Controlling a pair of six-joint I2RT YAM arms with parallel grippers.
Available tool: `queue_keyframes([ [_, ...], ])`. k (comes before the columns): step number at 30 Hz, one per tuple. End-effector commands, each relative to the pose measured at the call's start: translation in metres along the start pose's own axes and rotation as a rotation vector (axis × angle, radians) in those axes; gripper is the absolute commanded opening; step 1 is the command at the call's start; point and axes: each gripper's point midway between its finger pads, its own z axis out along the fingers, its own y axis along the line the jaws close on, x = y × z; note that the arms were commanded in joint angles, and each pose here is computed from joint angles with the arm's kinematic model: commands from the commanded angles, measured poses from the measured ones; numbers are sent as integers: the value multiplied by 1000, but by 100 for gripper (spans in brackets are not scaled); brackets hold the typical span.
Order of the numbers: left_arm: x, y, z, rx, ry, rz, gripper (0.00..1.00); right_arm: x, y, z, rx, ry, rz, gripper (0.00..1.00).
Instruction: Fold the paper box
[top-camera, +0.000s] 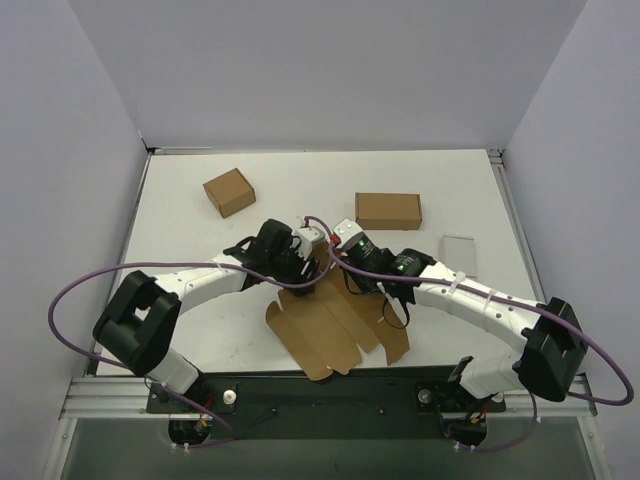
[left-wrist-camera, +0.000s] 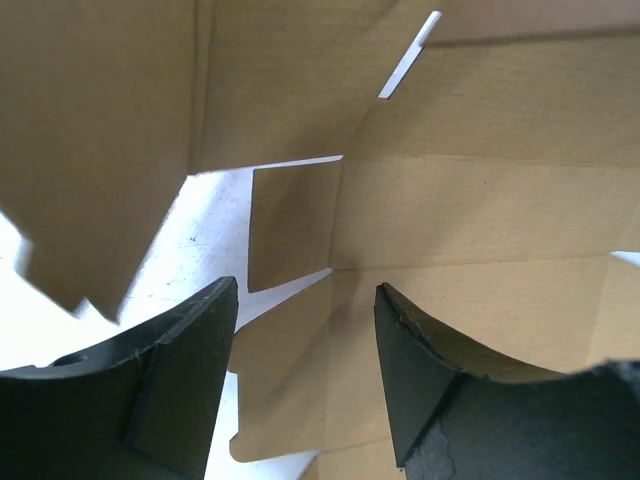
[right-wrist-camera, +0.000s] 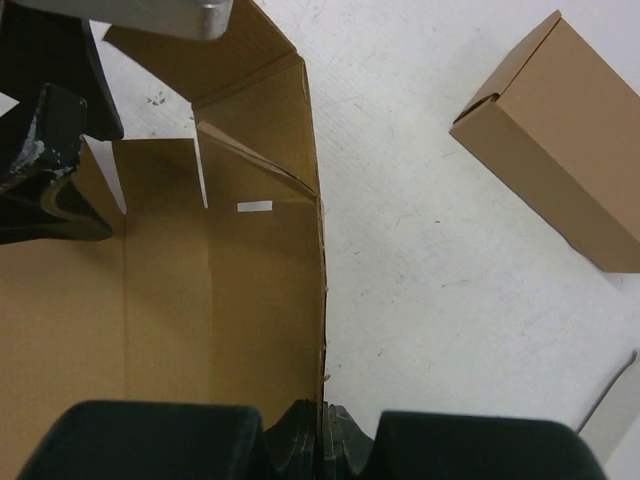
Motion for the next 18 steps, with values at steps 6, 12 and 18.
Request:
queue_keyframes([
  [6, -16, 8, 12, -35, -27, 9, 64, 3, 2, 19, 79, -4, 21, 0],
  [12, -19, 16, 24, -69, -37, -30, 64, 9, 5, 25, 75, 4, 22, 0],
  [18, -23, 10, 26, -36, -68, -39, 67, 15, 6, 29, 73, 23, 11, 0],
])
